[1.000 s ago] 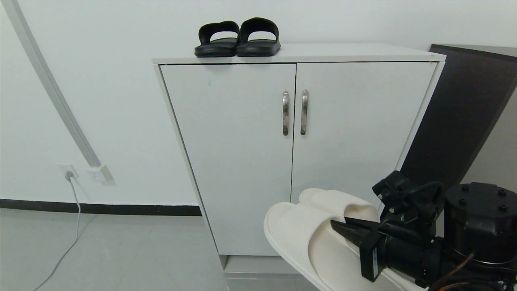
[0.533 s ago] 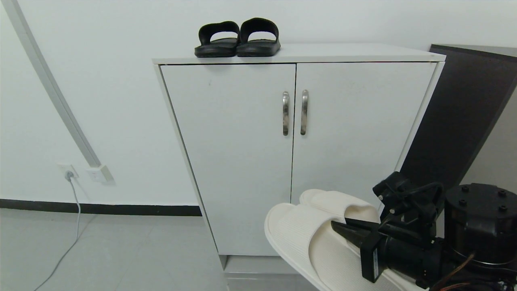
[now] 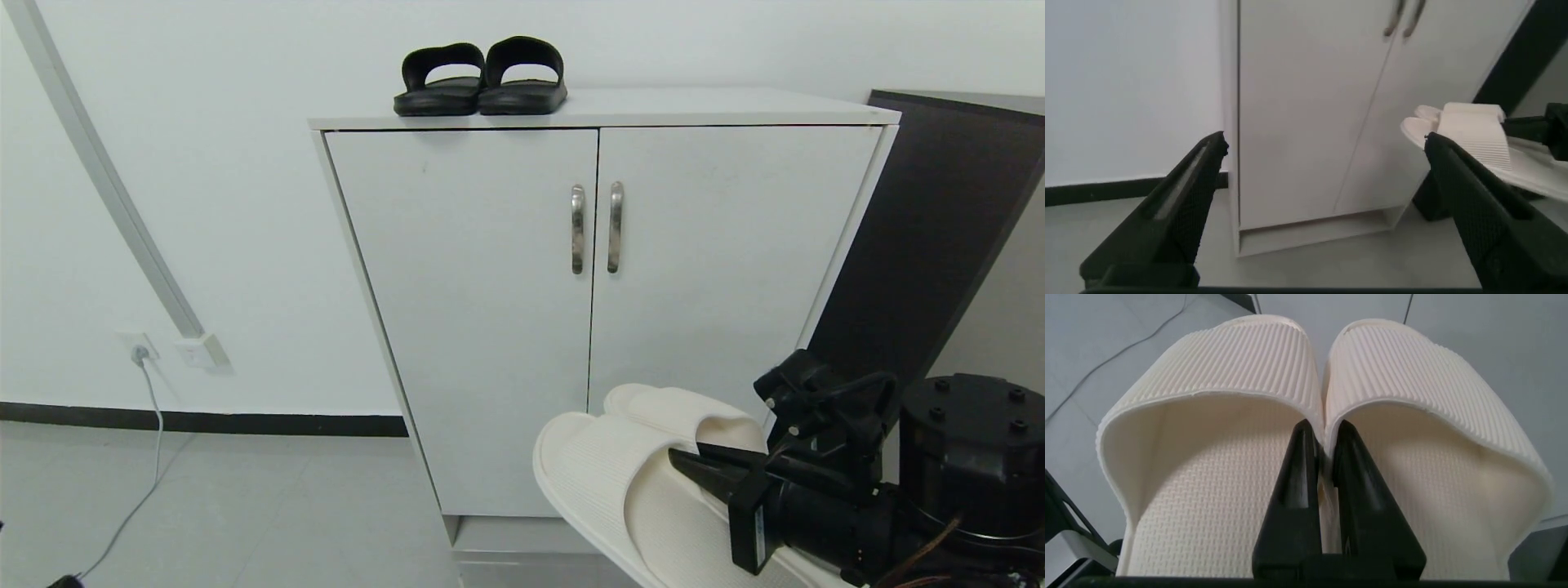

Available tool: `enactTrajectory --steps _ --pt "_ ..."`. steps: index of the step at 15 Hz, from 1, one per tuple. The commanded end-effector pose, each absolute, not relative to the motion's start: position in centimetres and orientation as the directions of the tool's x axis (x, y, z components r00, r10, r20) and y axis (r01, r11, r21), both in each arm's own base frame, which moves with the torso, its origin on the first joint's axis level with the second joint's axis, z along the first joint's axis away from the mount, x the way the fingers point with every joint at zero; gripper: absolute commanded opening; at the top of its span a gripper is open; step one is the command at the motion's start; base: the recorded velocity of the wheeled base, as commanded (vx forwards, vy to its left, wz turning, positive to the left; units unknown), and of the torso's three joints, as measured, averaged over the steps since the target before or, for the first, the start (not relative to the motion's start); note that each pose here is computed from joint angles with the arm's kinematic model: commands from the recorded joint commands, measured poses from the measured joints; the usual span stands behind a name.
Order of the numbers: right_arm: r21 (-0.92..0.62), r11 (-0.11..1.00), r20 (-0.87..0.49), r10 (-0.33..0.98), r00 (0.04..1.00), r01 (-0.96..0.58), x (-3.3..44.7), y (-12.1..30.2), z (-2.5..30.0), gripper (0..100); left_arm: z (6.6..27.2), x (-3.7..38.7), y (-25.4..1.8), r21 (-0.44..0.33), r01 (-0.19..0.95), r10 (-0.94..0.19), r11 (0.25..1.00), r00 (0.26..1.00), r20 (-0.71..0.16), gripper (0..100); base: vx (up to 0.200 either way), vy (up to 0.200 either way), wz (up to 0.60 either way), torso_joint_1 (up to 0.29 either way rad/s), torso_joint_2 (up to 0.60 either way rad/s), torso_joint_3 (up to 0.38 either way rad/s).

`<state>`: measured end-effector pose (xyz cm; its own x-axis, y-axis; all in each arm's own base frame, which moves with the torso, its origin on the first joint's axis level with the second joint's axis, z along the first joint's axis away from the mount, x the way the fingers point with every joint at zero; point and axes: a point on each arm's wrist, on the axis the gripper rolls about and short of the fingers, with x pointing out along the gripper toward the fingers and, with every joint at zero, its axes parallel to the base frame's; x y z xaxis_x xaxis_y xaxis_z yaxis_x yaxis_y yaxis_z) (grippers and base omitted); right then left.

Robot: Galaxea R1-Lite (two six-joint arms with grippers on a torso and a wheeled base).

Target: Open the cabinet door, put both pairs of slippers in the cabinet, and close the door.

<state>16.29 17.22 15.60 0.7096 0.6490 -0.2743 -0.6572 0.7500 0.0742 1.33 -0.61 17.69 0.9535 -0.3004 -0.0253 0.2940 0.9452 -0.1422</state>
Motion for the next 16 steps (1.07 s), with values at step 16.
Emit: enactTrajectory --steps 16 --pt "0.076 0.751 -0.281 0.648 0.708 -0.656 16.3 17.3 15.4 0 23.3 17.1 -10.9 -0.157 0.673 -0.689 0.723 0.718 -0.096 100 0.0 0.0 0.0 0.0 0.0 0.0"
